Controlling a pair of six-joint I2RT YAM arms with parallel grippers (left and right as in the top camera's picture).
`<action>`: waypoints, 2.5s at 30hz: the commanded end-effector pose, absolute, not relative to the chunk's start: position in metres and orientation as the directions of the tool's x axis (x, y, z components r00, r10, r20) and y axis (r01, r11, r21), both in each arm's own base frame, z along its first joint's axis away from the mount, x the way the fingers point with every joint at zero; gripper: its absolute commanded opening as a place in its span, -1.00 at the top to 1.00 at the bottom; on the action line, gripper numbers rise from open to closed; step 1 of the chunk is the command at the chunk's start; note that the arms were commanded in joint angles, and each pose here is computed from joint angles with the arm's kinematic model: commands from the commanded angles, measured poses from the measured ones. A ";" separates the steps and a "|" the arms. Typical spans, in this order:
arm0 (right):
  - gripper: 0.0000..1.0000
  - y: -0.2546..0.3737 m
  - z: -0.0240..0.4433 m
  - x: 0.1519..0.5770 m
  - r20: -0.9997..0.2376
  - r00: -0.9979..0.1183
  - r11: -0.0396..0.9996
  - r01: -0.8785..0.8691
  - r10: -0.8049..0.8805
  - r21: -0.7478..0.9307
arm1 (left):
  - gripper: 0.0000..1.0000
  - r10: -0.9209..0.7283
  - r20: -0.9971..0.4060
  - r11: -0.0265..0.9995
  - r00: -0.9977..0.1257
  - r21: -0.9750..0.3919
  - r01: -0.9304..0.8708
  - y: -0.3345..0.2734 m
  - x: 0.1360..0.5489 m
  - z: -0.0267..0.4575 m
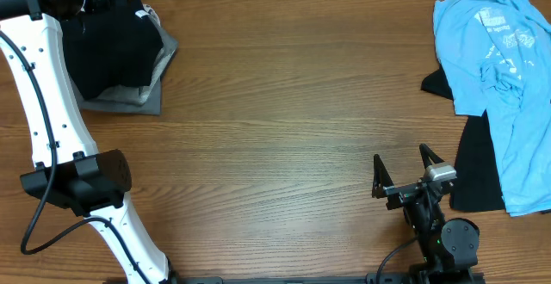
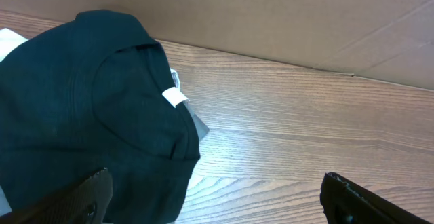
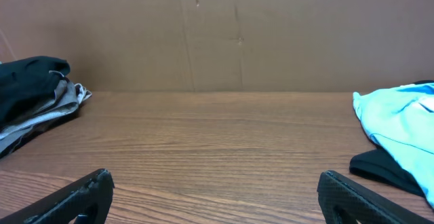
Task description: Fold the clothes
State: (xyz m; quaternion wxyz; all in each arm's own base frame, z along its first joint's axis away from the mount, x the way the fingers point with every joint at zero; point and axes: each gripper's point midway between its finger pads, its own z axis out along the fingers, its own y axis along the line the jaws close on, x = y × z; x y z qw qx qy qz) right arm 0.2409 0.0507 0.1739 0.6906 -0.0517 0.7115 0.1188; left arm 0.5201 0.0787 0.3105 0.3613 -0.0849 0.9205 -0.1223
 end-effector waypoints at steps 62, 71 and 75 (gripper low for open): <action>-1.00 0.049 0.172 0.241 -0.995 -0.038 0.968 -0.229 0.092 0.098 | -0.99 -0.125 -0.978 0.983 -0.169 -0.144 0.109 -0.023 0.248 0.138; -1.00 0.049 0.172 0.241 -0.995 -0.037 0.968 -0.229 0.092 0.098 | -1.00 -0.118 -0.990 0.984 -0.076 -0.127 0.124 -0.023 0.245 0.160; -1.00 0.049 0.172 0.241 -0.995 -0.038 0.968 -0.229 0.092 0.098 | -1.00 -0.118 -0.990 0.984 -0.079 -0.127 0.123 -0.023 0.245 0.159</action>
